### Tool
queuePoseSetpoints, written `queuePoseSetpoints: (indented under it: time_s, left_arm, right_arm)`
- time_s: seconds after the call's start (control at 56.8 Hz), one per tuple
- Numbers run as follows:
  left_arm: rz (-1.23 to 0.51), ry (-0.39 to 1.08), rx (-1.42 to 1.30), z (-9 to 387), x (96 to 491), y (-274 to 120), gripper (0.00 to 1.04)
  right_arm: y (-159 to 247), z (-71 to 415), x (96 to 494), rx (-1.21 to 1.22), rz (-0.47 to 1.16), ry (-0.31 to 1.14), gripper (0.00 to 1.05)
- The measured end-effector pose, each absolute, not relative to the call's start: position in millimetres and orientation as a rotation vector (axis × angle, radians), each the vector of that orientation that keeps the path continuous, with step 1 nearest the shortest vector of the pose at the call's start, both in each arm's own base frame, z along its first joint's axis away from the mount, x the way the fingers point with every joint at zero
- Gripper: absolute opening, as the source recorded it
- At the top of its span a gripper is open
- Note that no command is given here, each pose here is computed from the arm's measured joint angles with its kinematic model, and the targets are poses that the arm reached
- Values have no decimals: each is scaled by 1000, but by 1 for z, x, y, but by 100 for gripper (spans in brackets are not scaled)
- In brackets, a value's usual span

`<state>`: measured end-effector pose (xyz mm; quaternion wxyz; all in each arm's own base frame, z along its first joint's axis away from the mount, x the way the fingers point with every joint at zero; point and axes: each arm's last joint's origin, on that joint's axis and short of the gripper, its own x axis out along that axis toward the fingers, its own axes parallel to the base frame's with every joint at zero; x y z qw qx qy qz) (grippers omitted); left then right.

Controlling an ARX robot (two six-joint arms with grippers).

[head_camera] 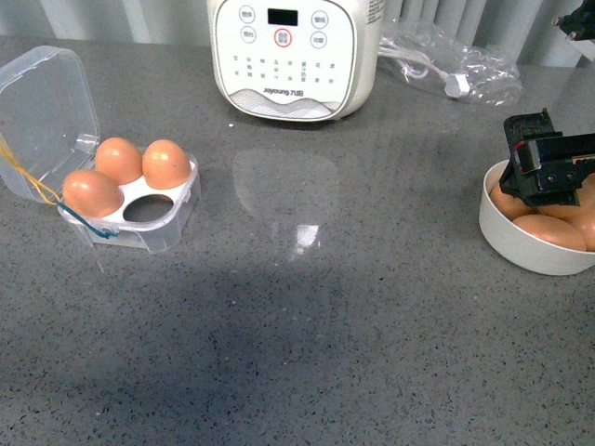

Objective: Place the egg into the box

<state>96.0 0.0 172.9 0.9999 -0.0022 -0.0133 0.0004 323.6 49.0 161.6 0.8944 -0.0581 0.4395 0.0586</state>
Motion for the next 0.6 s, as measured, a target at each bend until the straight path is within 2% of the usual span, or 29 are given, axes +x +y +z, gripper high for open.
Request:
queuePoseSetpoints:
  time_s: [0.123,0.264,0.44,0.598]
  left_arm:
    - [1,-27,-4,173,96,0,98]
    - [1,-27,-4,173,96,0,98]
    - [1,-27,-4,173,96,0,98]
    - [1,-27,-4,173,96,0,98]
  right_arm:
    - [49,159,324,-127,95,917,68]
    - [48,160,324,-123,88,921,47]
    - [50,171,322,-120,75,878,43]
    - [65,215,310,-128,165,720,43]
